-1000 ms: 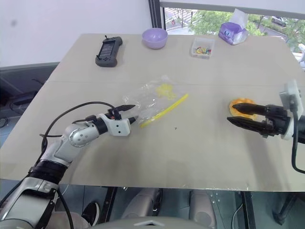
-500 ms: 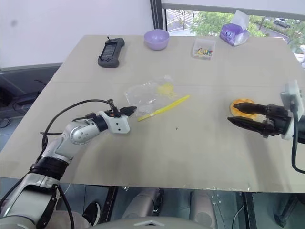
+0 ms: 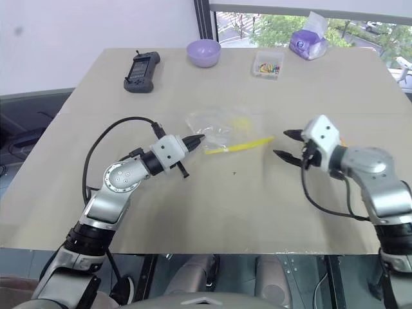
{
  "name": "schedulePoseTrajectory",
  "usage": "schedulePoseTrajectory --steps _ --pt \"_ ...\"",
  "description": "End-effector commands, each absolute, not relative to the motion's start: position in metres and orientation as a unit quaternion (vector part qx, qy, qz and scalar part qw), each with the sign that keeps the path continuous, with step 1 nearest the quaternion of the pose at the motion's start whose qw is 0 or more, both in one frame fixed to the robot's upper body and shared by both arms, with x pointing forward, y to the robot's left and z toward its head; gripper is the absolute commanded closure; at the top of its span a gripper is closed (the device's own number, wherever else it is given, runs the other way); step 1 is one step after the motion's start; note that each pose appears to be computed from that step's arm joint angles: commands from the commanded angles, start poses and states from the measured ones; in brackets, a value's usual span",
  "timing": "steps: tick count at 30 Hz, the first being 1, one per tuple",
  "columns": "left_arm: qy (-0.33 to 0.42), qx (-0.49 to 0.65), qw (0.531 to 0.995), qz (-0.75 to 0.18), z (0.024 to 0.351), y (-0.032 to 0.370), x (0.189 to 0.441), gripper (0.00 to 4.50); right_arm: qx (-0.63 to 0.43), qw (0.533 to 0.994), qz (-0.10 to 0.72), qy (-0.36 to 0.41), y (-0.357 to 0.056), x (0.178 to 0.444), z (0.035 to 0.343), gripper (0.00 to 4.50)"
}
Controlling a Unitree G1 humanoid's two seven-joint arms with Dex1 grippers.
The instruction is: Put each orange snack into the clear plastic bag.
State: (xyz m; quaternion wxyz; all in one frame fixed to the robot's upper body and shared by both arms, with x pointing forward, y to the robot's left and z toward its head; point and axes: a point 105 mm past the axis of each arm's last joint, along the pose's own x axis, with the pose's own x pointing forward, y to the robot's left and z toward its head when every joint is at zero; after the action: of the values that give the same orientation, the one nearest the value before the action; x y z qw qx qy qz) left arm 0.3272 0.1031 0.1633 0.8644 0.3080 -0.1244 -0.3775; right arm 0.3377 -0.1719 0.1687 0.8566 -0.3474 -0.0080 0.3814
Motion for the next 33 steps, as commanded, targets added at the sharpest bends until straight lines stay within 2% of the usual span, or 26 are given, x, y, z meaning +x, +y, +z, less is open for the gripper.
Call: schedulePoseTrajectory --steps 1,8,24,27,28,29,31,33 --pt "-0.131 0.261 0.880 -0.374 0.186 0.102 0.322 4.49 -0.431 0.823 0.366 -0.054 -0.164 0.348 0.169 1.62" --pt "-0.114 0.229 0.893 -0.370 0.189 0.101 0.321 4.49 -0.466 0.782 0.410 -0.047 -0.149 0.350 0.139 1.62" --pt "-0.102 0.204 0.897 -0.380 0.189 0.099 0.316 4.49 -0.455 0.813 0.358 -0.057 -0.132 0.384 0.126 1.62" --pt "-0.102 0.200 0.897 -0.380 0.191 0.100 0.315 4.50 -0.451 0.820 0.346 -0.068 -0.132 0.388 0.130 2.38" --pt "-0.102 0.199 0.897 -0.381 0.191 0.099 0.315 4.50 -0.450 0.820 0.346 -0.070 -0.131 0.388 0.131 2.94" --pt "-0.101 0.199 0.897 -0.380 0.190 0.099 0.315 4.50 -0.451 0.820 0.346 -0.072 -0.131 0.388 0.131 3.28" --pt "-0.101 0.199 0.898 -0.380 0.190 0.100 0.314 4.50 -0.452 0.820 0.345 -0.073 -0.131 0.388 0.131 4.38" --pt "-0.098 0.204 0.898 -0.378 0.188 0.102 0.314 4.50 -0.452 0.820 0.342 -0.075 -0.134 0.389 0.133 4.45"
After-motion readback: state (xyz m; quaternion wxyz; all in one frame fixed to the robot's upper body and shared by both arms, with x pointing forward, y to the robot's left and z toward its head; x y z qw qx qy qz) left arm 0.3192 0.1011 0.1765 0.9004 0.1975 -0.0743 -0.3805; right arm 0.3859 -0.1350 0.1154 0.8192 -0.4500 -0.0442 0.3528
